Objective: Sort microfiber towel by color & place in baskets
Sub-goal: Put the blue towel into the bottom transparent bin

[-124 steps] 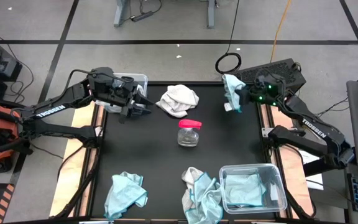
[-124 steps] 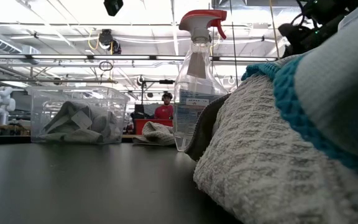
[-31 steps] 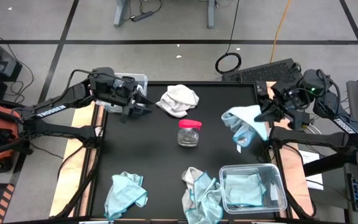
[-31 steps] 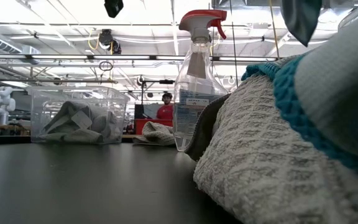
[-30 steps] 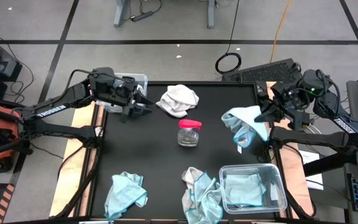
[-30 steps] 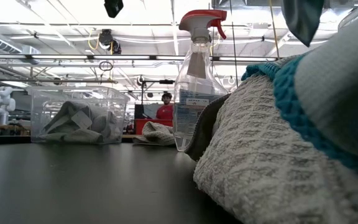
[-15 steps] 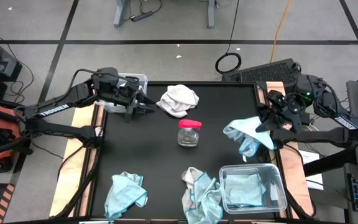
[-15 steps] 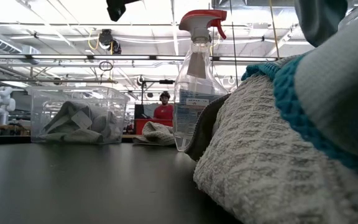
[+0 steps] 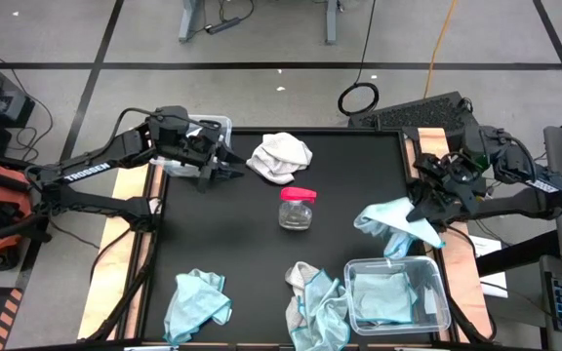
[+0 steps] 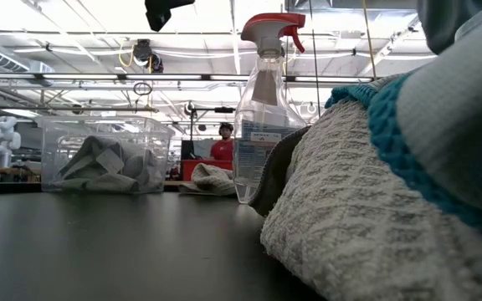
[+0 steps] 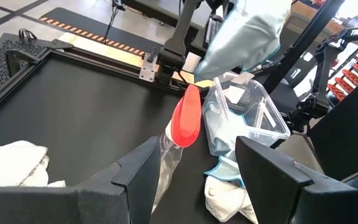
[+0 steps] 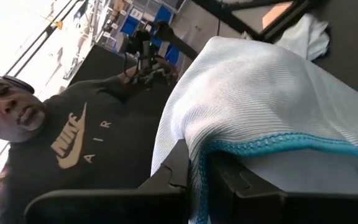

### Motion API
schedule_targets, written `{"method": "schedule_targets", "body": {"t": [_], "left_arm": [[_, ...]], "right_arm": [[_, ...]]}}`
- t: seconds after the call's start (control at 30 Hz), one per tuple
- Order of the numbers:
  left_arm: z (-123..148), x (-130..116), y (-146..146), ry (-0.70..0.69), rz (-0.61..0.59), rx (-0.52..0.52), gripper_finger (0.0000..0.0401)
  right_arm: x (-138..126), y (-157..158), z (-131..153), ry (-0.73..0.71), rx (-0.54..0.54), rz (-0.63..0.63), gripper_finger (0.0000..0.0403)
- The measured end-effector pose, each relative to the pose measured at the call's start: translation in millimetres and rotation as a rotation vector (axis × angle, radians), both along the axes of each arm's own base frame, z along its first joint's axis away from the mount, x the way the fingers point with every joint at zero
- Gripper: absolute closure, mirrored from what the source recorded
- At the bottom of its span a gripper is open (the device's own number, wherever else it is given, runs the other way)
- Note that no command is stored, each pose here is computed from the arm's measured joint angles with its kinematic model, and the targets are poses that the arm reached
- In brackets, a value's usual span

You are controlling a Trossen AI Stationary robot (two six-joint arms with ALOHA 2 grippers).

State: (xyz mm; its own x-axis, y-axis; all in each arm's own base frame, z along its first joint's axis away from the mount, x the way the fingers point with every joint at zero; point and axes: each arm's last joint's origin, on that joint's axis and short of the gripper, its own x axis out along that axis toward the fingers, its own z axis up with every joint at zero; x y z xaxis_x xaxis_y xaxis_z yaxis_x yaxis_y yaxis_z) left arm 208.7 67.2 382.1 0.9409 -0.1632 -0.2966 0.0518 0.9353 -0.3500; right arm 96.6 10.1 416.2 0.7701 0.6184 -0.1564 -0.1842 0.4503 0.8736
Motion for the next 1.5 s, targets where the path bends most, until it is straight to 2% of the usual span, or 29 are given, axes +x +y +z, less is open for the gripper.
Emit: {"method": "schedule_targets", "body": {"t": [0.47,0.87,1.2,1.5], "left_arm": [[-0.1,0.0,0.0,-0.002,-0.005,0.015,0.0187],[-3.4,3.6,1.7,0.01,-0.012,0.044,0.0187],[-13.3,15.3,6.4,0.054,-0.013,0.028,0.0187],[-15.8,18.5,7.6,0.06,-0.02,0.044,0.0187]], "right_arm": [[18.0,25.9,-3.8,0.187,0.137,0.183,0.0387],[36.6,65.4,-6.7,0.303,0.196,0.291,0.0387],[46.7,102.6,-21.9,0.492,0.188,0.394,0.0387],[51.7,116.9,-45.0,0.667,0.08,0.382,0.0387]]}}
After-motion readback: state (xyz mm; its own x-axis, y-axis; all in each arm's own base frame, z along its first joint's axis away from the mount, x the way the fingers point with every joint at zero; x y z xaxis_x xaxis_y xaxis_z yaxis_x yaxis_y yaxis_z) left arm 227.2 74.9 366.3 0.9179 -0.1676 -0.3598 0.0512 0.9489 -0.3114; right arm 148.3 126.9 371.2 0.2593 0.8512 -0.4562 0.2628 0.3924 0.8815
